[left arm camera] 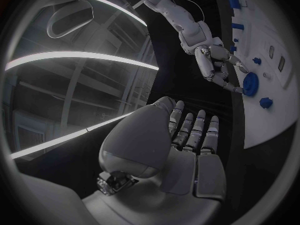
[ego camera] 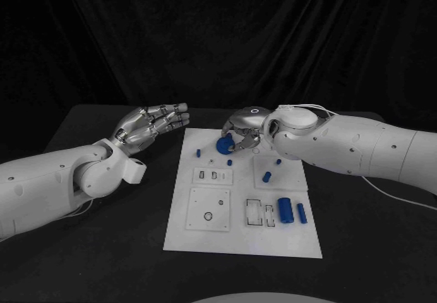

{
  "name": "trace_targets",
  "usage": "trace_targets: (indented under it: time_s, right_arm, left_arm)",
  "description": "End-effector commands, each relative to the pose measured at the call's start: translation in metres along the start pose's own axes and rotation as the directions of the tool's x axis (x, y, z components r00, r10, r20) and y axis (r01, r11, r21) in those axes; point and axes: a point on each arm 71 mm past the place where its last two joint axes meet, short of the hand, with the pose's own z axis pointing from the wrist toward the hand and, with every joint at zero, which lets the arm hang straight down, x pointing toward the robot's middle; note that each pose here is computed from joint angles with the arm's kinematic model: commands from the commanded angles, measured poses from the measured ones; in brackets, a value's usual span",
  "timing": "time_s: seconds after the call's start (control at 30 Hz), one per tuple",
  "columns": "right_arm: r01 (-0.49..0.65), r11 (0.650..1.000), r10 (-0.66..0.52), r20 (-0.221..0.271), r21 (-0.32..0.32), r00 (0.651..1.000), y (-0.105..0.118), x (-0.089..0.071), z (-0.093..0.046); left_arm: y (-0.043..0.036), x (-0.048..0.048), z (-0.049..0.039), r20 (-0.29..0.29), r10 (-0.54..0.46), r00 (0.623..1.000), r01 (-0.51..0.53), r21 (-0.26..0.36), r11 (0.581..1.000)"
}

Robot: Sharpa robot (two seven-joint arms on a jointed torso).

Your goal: Assemble the parts on the task board

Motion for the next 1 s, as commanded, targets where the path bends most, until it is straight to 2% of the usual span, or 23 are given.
trace_targets:
  time_s: [0.03, 0.53, 1.0]
  right_arm:
    - [-0.002, 1.000, 0.001, -0.015, -0.006, 1.000, 0.0002, 0.0009, 0.0002]
    - [-0.003, 1.000, 0.003, -0.028, -0.014, 1.000, 0.0014, 0.0019, 0.0005]
    - [-0.008, 1.000, 0.008, -0.048, 0.000, 0.999, -0.0077, 0.0060, -0.0071]
  left_arm:
    - [-0.0007, 0.0017, 0.0011, -0.007, -0.009, 1.000, 0.010, 0.018, 1.000]
    - [-0.0002, 0.0025, 0.0026, -0.012, -0.012, 1.000, 0.012, 0.019, 1.000]
    - [-0.0005, 0.0013, 0.0012, -0.010, -0.011, 1.000, 0.012, 0.017, 1.000]
